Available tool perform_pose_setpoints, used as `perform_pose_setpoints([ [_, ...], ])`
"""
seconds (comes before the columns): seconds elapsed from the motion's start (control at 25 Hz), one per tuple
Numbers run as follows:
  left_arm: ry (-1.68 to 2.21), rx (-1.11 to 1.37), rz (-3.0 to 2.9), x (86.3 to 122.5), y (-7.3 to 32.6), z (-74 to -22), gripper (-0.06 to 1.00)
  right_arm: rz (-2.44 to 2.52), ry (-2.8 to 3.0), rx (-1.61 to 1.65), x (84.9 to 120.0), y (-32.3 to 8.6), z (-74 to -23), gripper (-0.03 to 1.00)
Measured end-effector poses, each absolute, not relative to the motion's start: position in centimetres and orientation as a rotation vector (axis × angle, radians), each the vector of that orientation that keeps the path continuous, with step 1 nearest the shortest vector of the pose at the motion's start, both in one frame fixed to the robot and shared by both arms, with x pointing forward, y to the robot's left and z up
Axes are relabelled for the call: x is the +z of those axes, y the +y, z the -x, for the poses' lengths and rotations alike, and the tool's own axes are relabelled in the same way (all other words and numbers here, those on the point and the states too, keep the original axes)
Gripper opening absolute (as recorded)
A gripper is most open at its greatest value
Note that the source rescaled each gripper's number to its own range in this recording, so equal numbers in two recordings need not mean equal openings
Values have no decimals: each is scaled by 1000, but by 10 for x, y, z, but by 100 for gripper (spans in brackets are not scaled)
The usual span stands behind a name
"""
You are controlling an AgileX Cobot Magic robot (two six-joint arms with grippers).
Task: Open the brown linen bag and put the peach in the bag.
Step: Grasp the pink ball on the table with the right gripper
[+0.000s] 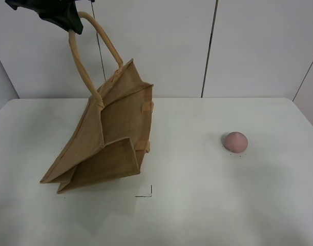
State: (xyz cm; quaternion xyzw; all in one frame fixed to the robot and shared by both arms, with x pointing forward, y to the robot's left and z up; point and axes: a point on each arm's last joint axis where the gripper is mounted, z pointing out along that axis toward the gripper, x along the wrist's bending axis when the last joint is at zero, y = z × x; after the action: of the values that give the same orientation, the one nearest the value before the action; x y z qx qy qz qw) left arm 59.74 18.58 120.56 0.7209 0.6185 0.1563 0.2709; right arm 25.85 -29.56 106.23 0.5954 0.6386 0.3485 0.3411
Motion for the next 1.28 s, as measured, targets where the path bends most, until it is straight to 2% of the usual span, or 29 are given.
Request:
perform_pose_setpoints([
  [0.2, 1658, 422, -1949, 1206, 186, -597, 0, -1705, 1783, 780, 1083, -295, -318, 100],
  [0.44, 1657, 422, -1950, 1206, 186, -597, 0, -1916, 1978, 558, 1078, -293, -424, 100],
  [0.76, 1655, 421, -1951, 1206, 186, -597, 0, -2028, 2121, 367, 1035, -291, -569, 100],
  [0.88, 1654, 422, -1952, 1206, 186, -597, 0, -2047, 2163, 319, 1016, -289, -608, 100],
  [1.08, 1653, 421, -1952, 1206, 185, -597, 0, -1993, 2263, 279, 989, -269, -647, 100],
  [1.28, 1653, 421, -1952, 1206, 185, -597, 0, -1988, 2355, 202, 950, -250, -656, 100],
])
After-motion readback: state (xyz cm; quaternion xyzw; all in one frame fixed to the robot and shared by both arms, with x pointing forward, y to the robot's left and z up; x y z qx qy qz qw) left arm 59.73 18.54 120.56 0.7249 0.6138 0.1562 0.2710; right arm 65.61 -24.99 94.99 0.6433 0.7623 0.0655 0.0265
